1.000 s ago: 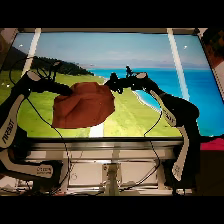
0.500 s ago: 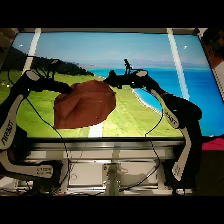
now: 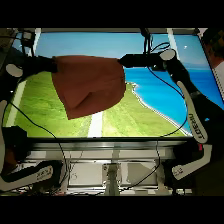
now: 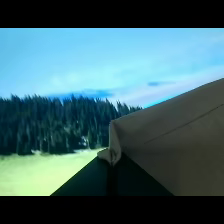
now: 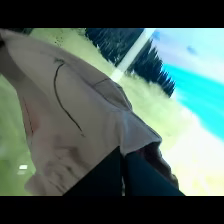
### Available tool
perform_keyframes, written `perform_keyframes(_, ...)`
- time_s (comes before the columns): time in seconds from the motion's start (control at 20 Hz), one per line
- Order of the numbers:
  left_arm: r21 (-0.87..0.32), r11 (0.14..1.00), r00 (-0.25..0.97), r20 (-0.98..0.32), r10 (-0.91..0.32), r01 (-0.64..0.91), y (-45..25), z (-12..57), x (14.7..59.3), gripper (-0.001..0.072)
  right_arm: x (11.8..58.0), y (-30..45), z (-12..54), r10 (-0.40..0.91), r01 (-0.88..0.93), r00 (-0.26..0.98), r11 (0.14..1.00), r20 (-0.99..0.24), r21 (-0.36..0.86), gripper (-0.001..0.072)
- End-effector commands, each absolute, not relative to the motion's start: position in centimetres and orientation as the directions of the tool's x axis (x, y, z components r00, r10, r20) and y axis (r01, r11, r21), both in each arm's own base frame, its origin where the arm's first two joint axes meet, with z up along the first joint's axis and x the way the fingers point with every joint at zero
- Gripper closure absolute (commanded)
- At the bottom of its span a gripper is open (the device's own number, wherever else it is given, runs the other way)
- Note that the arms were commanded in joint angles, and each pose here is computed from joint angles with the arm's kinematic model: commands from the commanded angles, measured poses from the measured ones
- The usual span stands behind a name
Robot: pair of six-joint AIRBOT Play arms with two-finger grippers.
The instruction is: Fold the clothes and pants, and hang the long-sleeved shirts on hangers.
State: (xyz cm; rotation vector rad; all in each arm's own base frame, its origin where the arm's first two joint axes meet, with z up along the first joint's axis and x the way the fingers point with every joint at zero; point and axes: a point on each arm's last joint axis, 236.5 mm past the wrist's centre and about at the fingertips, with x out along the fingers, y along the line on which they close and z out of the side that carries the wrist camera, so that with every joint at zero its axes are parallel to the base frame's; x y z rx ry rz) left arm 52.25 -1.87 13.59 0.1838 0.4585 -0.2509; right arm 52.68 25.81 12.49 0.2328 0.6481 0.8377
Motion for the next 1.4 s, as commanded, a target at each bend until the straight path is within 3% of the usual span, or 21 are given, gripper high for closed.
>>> perform_keyframes(0.0,0.186,0.962,0.950,-0.277,-0.144,0.201,-1.0,21.8,50.8,0.0692,51.6,22.9,20.1,0.672,-0.672,0.625,0.722,-0.398,0.163,0.0700)
perform_keyframes(0.25,0.217,0.950,0.972,-0.112,-0.206,0.226,-3.7,31.0,44.9,0.0692,43.8,22.3,29.4,0.708,-0.745,0.620,0.666,-0.337,0.029,0.0700)
perform_keyframes(0.45,0.237,0.904,0.934,-0.097,-0.344,0.357,-8.1,34.5,38.3,0.0692,34.7,22.2,33.8,0.764,-0.810,0.539,0.586,-0.355,0.030,0.0701)
perform_keyframes(0.65,0.102,0.849,0.847,-0.198,-0.494,0.519,-12.2,33.8,31.5,0.0692,25.2,23.2,37.0,0.819,-0.858,0.456,0.508,-0.349,0.073,0.0701)
perform_keyframes(0.75,0.006,0.845,0.824,-0.224,-0.520,0.535,-12.9,33.4,30.2,0.0692,22.4,23.9,36.9,0.839,-0.873,0.421,0.478,-0.345,0.097,0.0701)
perform_keyframes(1.0,-0.149,0.835,0.749,-0.381,-0.542,0.529,-13.6,28.0,32.4,0.0692,25.6,24.9,26.7,0.768,-0.776,0.418,0.580,-0.486,0.249,0.0700)
perform_keyframes(1.15,-0.230,0.835,0.651,-0.536,-0.537,0.499,-13.8,20.0,35.9,0.0692,30.2,24.5,19.7,0.707,-0.651,0.520,0.691,-0.480,0.313,0.0700)
perform_keyframes(1.35,-0.235,0.857,0.564,-0.668,-0.486,0.460,-13.0,8.7,41.6,0.0692,36.1,21.7,11.0,0.558,-0.456,0.695,0.830,-0.454,0.322,0.0699)
